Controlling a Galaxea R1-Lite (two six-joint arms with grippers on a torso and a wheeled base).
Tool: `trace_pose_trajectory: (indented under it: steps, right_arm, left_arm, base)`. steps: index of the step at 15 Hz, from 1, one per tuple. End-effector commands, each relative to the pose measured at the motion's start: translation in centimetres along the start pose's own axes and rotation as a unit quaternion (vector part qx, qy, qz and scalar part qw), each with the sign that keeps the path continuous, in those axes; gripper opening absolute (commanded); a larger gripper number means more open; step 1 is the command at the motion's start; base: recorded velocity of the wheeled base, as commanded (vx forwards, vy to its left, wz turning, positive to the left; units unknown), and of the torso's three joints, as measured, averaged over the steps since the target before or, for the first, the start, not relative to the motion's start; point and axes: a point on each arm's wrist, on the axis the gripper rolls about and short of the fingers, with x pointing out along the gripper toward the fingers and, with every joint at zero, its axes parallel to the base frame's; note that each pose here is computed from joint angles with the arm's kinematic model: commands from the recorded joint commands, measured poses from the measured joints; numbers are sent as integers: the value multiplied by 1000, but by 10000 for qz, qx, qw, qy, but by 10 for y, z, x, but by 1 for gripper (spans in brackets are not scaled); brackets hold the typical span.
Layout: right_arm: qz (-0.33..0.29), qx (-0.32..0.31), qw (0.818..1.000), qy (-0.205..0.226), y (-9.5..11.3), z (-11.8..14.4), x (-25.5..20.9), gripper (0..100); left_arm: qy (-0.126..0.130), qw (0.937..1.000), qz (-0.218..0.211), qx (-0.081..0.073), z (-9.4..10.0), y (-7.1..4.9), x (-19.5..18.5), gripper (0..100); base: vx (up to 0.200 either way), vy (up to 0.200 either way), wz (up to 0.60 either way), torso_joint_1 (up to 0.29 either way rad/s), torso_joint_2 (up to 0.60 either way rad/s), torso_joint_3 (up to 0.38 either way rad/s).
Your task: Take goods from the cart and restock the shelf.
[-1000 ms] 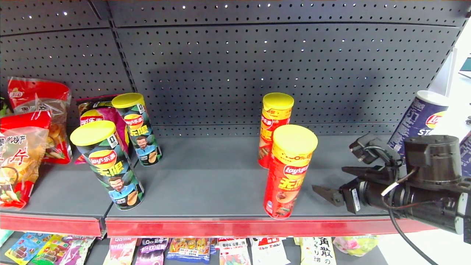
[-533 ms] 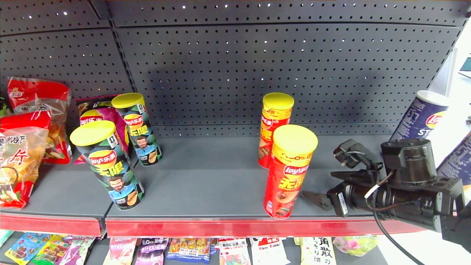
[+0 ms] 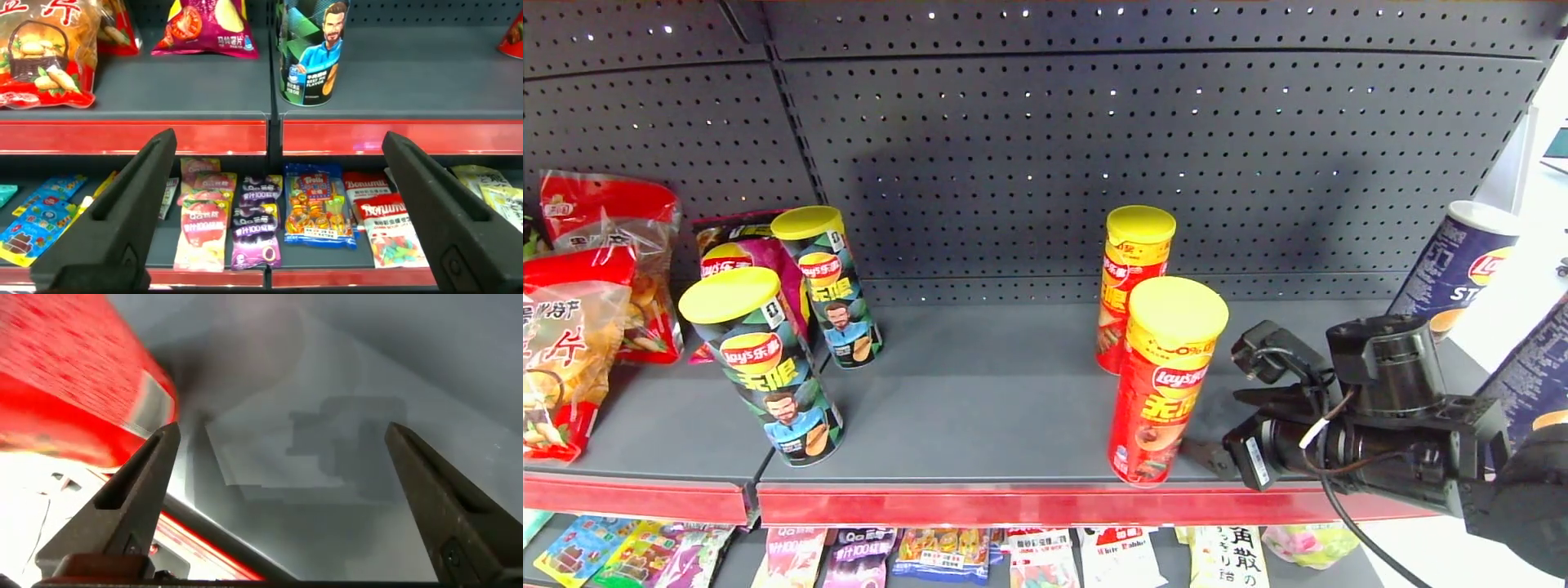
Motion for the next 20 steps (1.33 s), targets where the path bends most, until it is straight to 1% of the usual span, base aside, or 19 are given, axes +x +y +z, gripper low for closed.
trace_pose_trajectory:
  steps: [1, 12, 16, 20]
  right_arm:
    - [63, -38, 10000, 35, 3, 0, 4, 100]
    - [118, -108, 9998, 73, 11, -2, 3, 100]
    - [170, -116, 9998, 29, 15, 0, 2, 100]
    - [157, -112, 9998, 38, 14, -1, 2, 100]
  left_arm:
    - [7, 10000, 1, -1, 0, 0, 0, 100]
    - [8, 10000, -7, -1, 0, 0, 0, 100]
    - [8, 10000, -7, -1, 0, 0, 0, 100]
    - [7, 10000, 1, -1, 0, 0, 0, 100]
  base:
    - [0, 0, 0, 0, 0, 0]
    - [0, 0, 0, 0, 0, 0]
    - [0, 0, 0, 0, 0, 0]
    - [0, 0, 0, 0, 0, 0]
